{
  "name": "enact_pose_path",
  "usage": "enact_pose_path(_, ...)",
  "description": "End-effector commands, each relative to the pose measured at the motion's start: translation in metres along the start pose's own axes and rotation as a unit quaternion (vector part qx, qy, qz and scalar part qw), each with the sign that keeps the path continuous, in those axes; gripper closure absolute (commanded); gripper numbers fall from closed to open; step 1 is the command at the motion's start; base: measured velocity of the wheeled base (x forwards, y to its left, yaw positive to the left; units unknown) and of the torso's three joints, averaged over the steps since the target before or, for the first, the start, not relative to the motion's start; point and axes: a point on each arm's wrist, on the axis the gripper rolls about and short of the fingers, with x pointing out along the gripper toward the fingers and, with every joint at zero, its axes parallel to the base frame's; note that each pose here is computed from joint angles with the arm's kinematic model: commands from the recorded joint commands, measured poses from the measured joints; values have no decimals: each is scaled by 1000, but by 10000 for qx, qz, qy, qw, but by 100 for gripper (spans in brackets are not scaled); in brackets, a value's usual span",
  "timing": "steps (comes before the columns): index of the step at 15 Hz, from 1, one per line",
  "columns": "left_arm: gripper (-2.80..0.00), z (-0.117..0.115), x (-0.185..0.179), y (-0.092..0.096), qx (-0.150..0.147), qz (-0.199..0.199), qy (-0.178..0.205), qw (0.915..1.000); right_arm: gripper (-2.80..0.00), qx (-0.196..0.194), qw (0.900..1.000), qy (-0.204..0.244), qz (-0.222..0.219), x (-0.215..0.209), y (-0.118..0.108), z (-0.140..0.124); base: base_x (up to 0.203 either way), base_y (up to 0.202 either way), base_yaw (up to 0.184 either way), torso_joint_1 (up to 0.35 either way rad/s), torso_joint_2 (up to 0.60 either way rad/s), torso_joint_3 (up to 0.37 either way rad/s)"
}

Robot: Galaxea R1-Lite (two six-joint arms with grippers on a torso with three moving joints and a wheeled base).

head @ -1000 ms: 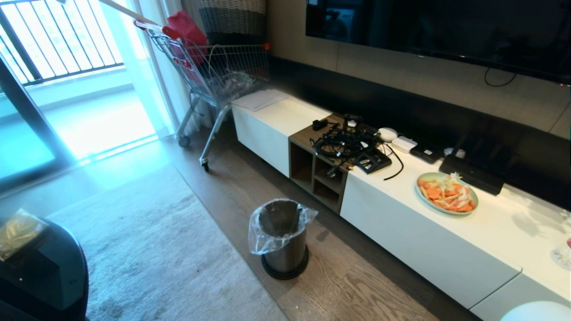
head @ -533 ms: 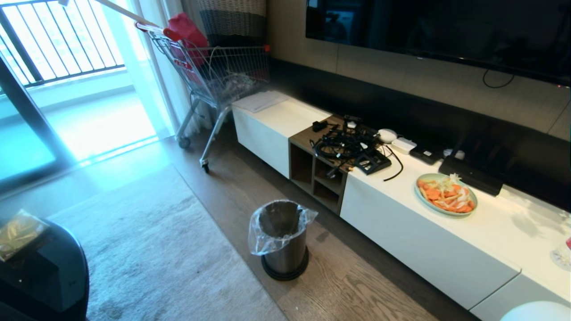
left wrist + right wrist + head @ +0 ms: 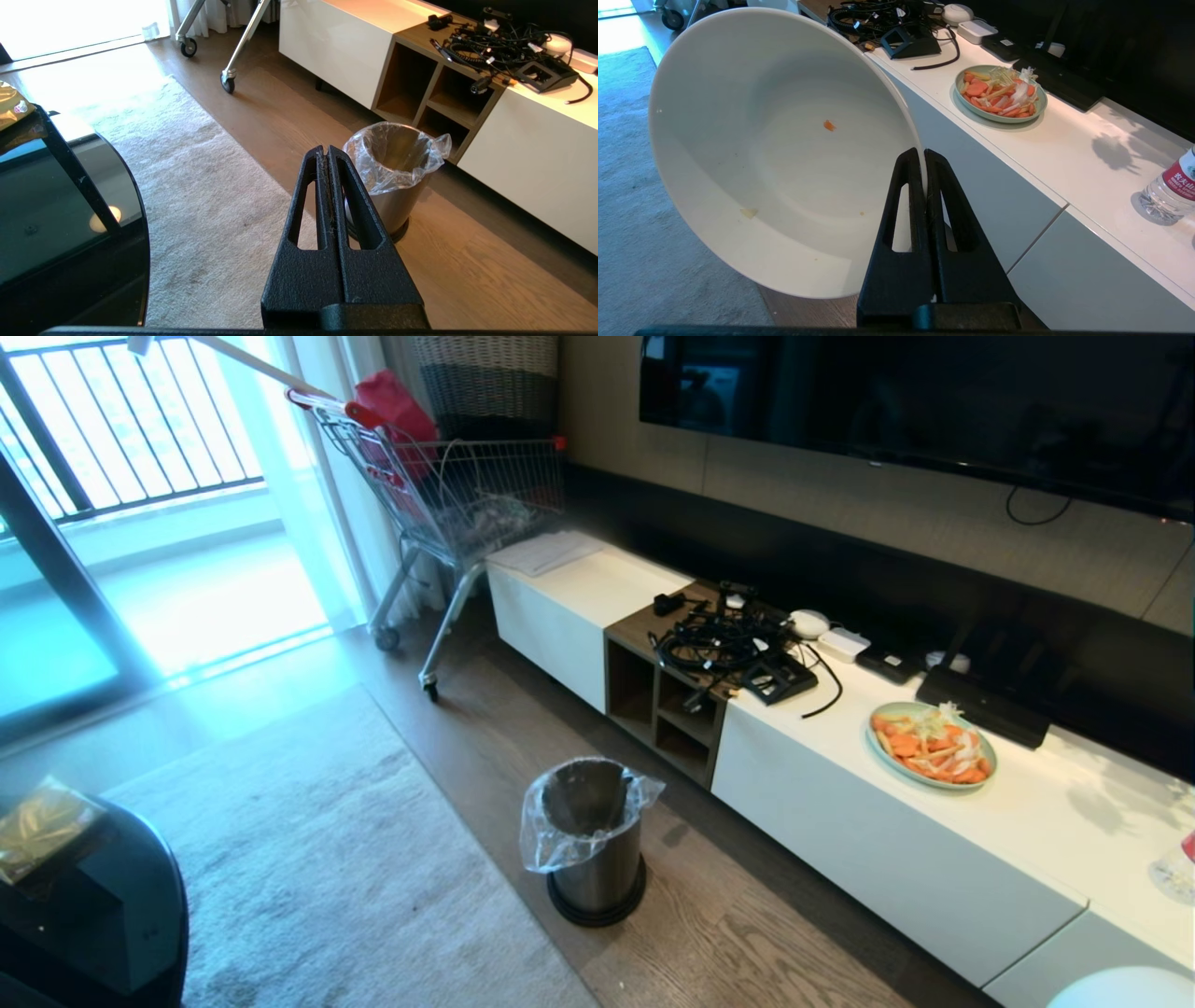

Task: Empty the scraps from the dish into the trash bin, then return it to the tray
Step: Put the bowl back to the table

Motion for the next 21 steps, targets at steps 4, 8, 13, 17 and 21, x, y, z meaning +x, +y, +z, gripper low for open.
enact_pose_path(4,0,0,0,0,-5,2,-5,10000,0,-4,10000,8,4,0,0,0,0,0,0,0,0,0)
enact_pose_path(8,0,0,0,0,-5,2,-5,10000,0,-4,10000,8,1,0,0,0,0,0,0,0,0,0)
enact_pose_path(13,0,0,0,0,-5,2,-5,10000,0,-4,10000,9,-2,0,0,0,0,0,0,0,0,0)
enact_pose_path(17,0,0,0,0,-5,2,-5,10000,0,-4,10000,8,3,0,0,0,0,0,0,0,0,0)
enact_pose_path(21,0,0,0,0,-5,2,-5,10000,0,-4,10000,9,-2,0,0,0,0,0,0,0,0,0)
